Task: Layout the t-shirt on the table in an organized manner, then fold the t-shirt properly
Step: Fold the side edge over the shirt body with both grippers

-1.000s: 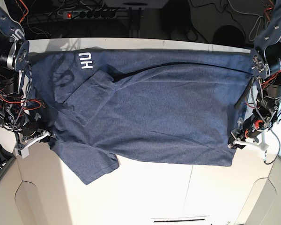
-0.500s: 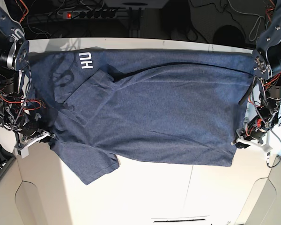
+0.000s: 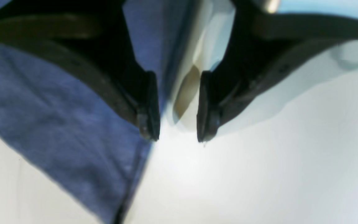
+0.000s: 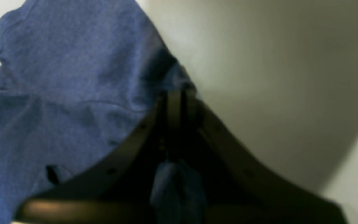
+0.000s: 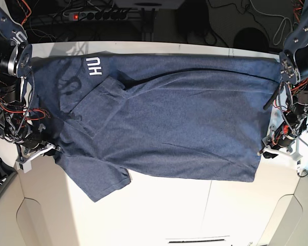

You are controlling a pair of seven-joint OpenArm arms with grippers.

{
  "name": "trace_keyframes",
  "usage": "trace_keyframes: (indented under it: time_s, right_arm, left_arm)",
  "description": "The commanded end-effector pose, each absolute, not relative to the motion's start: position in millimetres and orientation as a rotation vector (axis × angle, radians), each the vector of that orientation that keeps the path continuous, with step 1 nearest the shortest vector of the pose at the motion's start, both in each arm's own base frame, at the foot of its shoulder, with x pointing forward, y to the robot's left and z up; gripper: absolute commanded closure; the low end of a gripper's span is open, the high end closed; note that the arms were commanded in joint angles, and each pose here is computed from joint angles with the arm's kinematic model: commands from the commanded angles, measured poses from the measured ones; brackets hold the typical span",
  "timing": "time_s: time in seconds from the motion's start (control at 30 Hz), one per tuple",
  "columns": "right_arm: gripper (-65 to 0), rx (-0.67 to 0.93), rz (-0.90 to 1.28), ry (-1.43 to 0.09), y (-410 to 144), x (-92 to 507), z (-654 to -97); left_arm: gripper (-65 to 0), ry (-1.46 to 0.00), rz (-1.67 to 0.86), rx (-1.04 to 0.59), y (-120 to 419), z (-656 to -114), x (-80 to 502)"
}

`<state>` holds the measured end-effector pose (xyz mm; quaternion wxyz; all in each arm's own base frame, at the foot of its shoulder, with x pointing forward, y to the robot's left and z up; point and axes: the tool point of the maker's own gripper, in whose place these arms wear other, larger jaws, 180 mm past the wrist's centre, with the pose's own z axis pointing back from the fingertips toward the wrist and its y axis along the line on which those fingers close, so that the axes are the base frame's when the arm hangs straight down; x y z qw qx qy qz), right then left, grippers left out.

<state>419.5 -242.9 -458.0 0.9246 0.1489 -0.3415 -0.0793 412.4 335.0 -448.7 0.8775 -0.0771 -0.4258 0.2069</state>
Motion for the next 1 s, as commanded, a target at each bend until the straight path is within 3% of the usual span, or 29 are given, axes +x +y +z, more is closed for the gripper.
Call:
trace_keyframes:
  time_s: [0.0, 0.5, 0.57, 0.67, 0.97]
  right_arm:
    - [0.0, 0.301, -0.158, -0.758, -251, 436, -438]
    - [0.0, 0.303, -0.157, -0.762, -251, 436, -438]
    - [0.0, 0.303, -0.156, -0.762, -251, 436, -438]
    - [0.0, 0.303, -0.157, -0.762, -251, 436, -438]
    - [0.0, 0.303, -0.116, -0.789, -250, 428, -422]
  left_arm:
    - [-23.9, -0.913, 0.435, -0.156, 339, -437, 423]
    - [-23.6, -0.93, 0.469, -0.247, 304, -440, 436]
    - [-18.7, -0.935, 0.47, -0.248, 303, -439, 436]
    - [-0.2, -0.99, 0.482, -0.234, 310, -432, 441]
    - [0.0, -1.106, 0.496, -0.469, 311, -396, 443]
